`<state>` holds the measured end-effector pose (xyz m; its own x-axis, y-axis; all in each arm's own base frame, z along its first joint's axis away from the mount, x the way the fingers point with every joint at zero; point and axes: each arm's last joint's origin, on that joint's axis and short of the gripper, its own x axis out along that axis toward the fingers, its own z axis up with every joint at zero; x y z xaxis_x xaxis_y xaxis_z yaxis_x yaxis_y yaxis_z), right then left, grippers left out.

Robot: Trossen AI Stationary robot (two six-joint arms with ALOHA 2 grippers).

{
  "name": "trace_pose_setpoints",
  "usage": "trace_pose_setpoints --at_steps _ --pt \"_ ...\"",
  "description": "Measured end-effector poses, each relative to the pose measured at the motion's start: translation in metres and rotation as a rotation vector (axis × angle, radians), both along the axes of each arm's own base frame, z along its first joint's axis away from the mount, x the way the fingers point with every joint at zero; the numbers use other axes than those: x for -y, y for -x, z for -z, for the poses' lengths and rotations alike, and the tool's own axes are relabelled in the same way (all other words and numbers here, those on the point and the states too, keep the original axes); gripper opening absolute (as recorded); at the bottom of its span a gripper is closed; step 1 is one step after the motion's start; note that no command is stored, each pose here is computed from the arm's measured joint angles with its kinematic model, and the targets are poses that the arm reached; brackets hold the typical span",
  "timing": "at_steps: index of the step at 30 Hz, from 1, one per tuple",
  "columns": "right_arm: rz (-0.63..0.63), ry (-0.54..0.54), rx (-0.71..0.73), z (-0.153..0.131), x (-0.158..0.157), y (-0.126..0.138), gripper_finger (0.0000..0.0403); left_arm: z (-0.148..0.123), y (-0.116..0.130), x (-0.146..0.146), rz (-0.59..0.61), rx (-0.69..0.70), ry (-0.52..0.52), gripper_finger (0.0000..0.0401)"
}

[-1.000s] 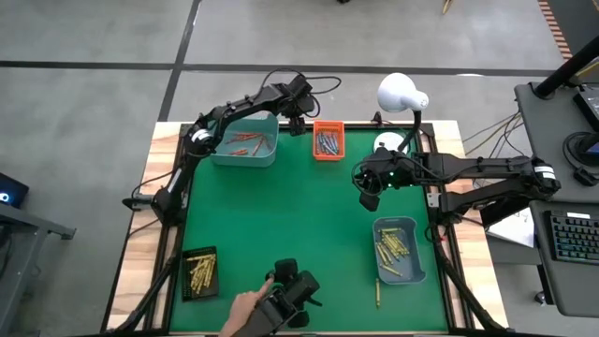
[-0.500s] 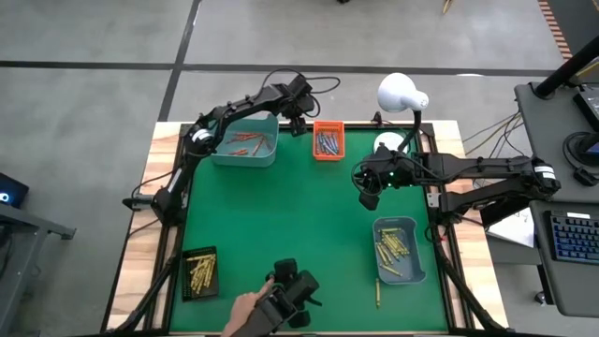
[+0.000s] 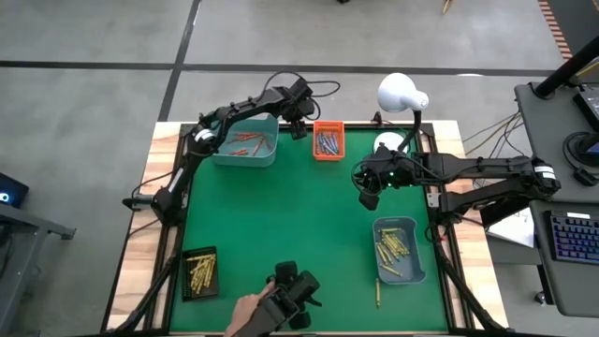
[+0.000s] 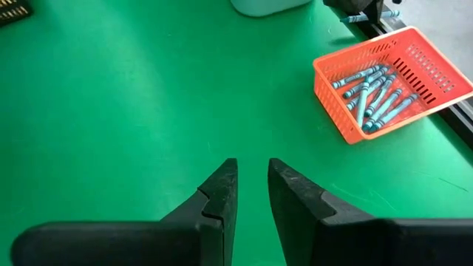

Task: Sort crayons
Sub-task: Put the blue crayon into the orange bin

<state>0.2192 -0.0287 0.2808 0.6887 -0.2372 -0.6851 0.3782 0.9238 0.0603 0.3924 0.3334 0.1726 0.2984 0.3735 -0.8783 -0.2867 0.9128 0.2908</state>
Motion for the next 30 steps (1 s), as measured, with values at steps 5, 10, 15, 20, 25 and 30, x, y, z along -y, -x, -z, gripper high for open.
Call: trace_pose_setpoints --at_steps 5,10,15,20,25,30 --pt "0.001 -0.002 0.0 0.0 0.0 0.0 0.0068 0.0 0.0 0.0 -0.009 0.002 0.002 0.0201" --pt "0.001 -0.001 0.0 0.0 0.0 0.0 0.0068 0.0 0.0 -0.001 -0.018 0.006 0.005 0.0201" --pt "0.0 -0.001 0.0 0.0 0.0 0.0 0.0068 0.005 0.001 0.0 -0.038 0.006 0.019 0.0201" --pt "-0.001 -0.001 -0.001 0.0 0.0 0.0 0.0068 0.014 0.004 0.003 -0.058 -0.01 0.045 0.0201" --pt "-0.001 -0.001 -0.004 0.001 0.0 0.0 0.0068 0.019 0.006 0.004 -0.064 -0.018 0.056 0.0201" --pt "-0.001 -0.002 -0.012 0.004 0.0 0.001 0.0068 0.018 0.005 0.003 -0.064 -0.01 0.049 0.0186"
